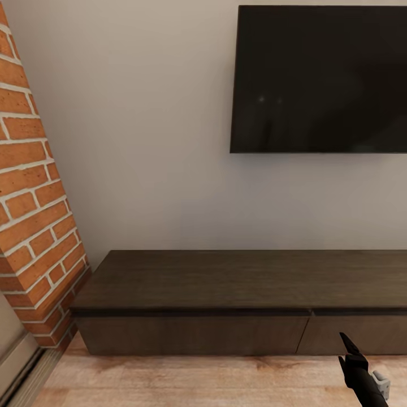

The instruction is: Place each of the two pumpkins and all three candles from the living room inside a cabinet in the living room (use any cabinet), then make sure every cabinet is closed, and position the cauldron so it is next to a table in the living room.

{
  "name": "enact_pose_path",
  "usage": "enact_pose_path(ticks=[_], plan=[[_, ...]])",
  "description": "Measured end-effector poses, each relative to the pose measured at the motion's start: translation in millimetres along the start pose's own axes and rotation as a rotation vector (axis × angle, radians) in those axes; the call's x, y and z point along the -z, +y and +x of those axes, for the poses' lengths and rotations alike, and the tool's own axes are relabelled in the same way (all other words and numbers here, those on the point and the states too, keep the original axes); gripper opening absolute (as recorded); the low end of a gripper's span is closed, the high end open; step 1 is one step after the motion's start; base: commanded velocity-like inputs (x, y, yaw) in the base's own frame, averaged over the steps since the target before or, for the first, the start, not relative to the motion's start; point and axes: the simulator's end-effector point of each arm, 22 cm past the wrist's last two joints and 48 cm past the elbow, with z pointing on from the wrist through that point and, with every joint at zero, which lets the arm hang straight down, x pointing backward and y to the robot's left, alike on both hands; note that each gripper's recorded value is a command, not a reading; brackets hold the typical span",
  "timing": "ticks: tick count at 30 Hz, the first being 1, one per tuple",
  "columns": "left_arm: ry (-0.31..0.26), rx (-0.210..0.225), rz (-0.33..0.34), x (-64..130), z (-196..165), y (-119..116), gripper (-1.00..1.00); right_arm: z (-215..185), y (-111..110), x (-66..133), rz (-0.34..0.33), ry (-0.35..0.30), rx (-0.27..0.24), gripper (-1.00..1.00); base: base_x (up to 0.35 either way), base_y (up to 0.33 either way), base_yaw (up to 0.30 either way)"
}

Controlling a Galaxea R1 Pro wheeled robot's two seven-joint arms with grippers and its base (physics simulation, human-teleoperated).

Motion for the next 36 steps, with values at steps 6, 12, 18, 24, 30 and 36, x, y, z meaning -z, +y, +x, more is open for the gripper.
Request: enact_pose_path(ticks=[6,12,18,24,30,36], plan=[[-0.001,0.000,0.000,0.0,-0.1,0.1,1.00,0.8,-0.2,0.0,0.001,0.002,0.000,1.00,0.002,0.123,0.000],[0.000,0.000,0.000,0.0,-0.1,0.0,1.00,1.7,-0.4,0.0,0.001,0.004,0.000,1.00,0.000,0.123,0.000],[0.000,0.000,0.000,0.0,0.0,-0.2,1.00,1.9,-0.4,0.0,0.001,0.005,0.000,1.00,0.000,0.169,0.000],[0.000,-0.001,0.001,0.0,-0.1,-0.4,1.00,2.1,-0.4,0.0,0.001,0.006,0.000,1.00,0.000,0.119,0.000],[-0.001,-0.001,0.001,0.1,-0.2,-0.4,1.00,3.6,-0.5,0.0,0.002,0.008,0.001,1.00,0.084,0.114,0.000],[0.000,0.000,0.001,0.0,0.0,-0.3,1.00,4.0,-0.6,-0.1,0.002,0.010,0.002,1.00,0.066,0.075,0.000]])
